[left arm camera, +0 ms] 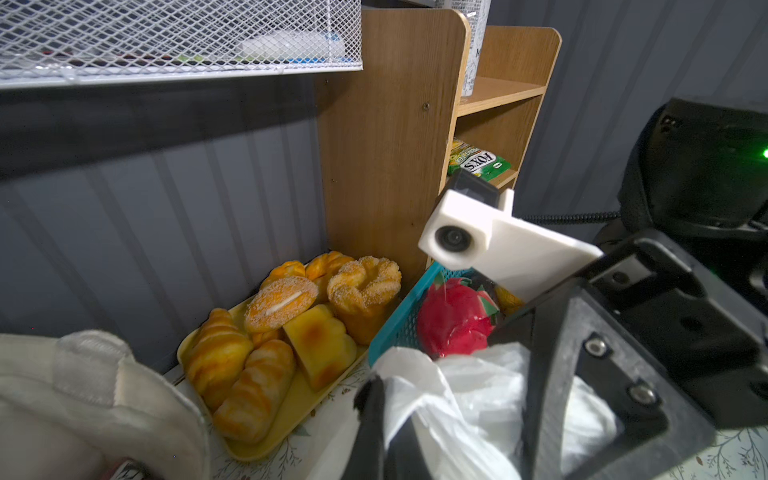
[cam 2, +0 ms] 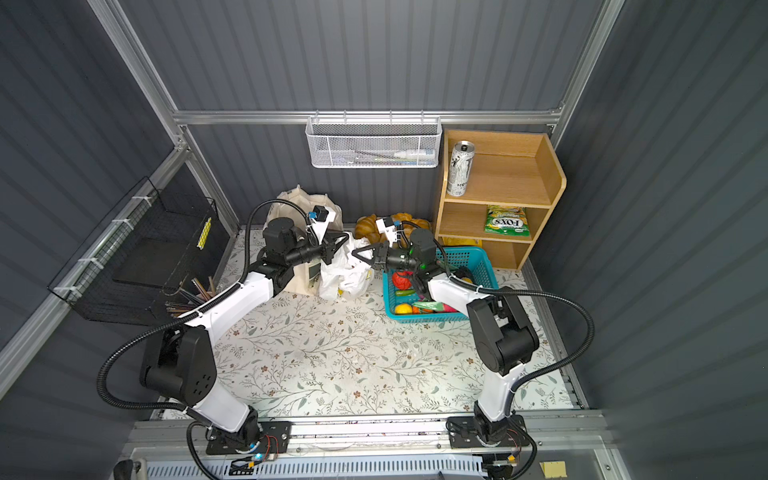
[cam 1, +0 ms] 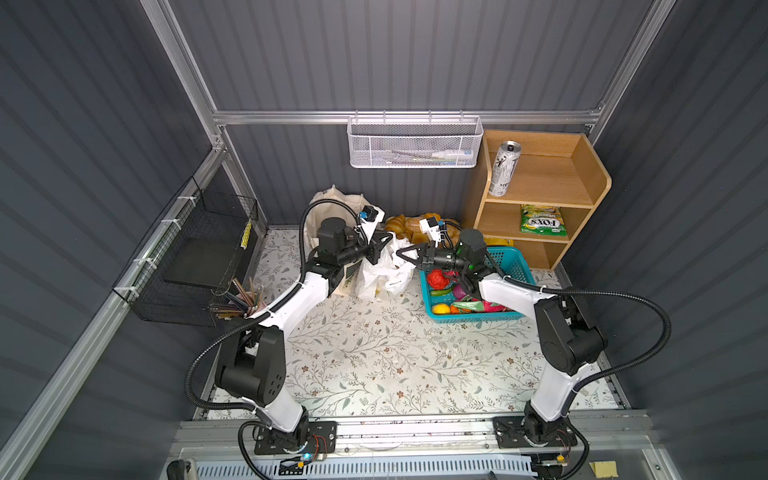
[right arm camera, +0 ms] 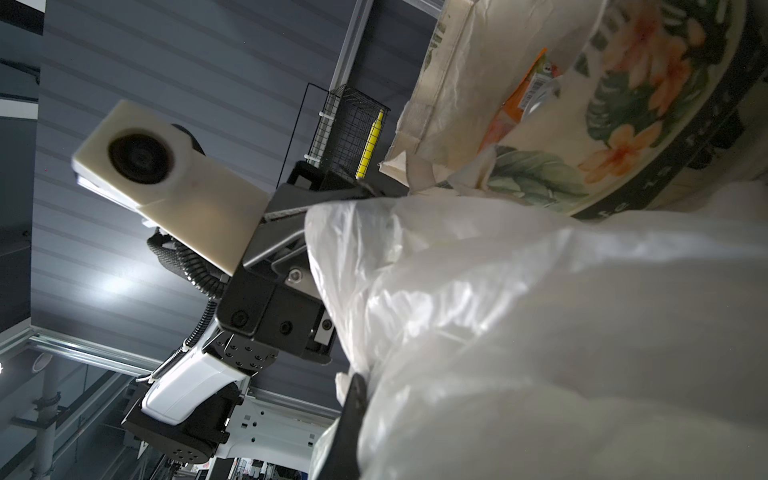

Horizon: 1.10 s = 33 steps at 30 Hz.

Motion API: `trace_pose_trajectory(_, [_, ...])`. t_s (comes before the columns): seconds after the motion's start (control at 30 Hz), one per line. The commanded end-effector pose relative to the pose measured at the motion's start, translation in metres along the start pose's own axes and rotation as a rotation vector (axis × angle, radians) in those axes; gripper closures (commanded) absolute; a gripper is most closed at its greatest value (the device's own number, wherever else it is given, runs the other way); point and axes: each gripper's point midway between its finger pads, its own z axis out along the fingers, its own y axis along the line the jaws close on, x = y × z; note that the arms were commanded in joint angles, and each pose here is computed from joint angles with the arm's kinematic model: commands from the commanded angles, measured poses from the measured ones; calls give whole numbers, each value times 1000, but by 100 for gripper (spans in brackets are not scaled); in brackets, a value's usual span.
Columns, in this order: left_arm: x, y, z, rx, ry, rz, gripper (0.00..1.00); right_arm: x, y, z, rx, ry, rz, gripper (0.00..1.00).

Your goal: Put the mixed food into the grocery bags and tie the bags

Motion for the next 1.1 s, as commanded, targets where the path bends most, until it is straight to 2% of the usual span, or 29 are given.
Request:
trace_pose_trajectory(0.0, [-12,0,11,16,-23,-4,100,8,17,7,-68,64,-62,100])
trace_pose_trajectory(0.17, [15,9,20,-7,31,-78,100,10,45,3,-135,81,-153,100])
trace_pose_trajectory(0.37, [28,-19,22,121,45,-144,100,2,53,-1,-155,40,-205,100])
trace_pose_trajectory(0.5, [30,-34,16,178,46,-190,87,-2,51,-1,-154,19,-213,100])
trace_pose_trajectory(0.67, [13,-5,-15,73,-6,-253,71,-4,44,-11,-140,-6,-213,100])
trace_pose_trajectory(0.77, [2,11,-41,4,-53,-277,69,-5,38,-18,-128,-18,-207,100])
trace_pose_trajectory(0.93, [-12,22,-76,-136,-82,-220,67,-2,27,-22,-114,-25,-194,100])
trace_pose_trajectory(1.0, [-21,15,-82,-119,-97,-200,66,-1,27,-22,-116,-24,-195,100])
trace_pose_trajectory(1.07, [-29,2,-82,-50,-104,-206,66,-1,26,-22,-115,-25,-194,100])
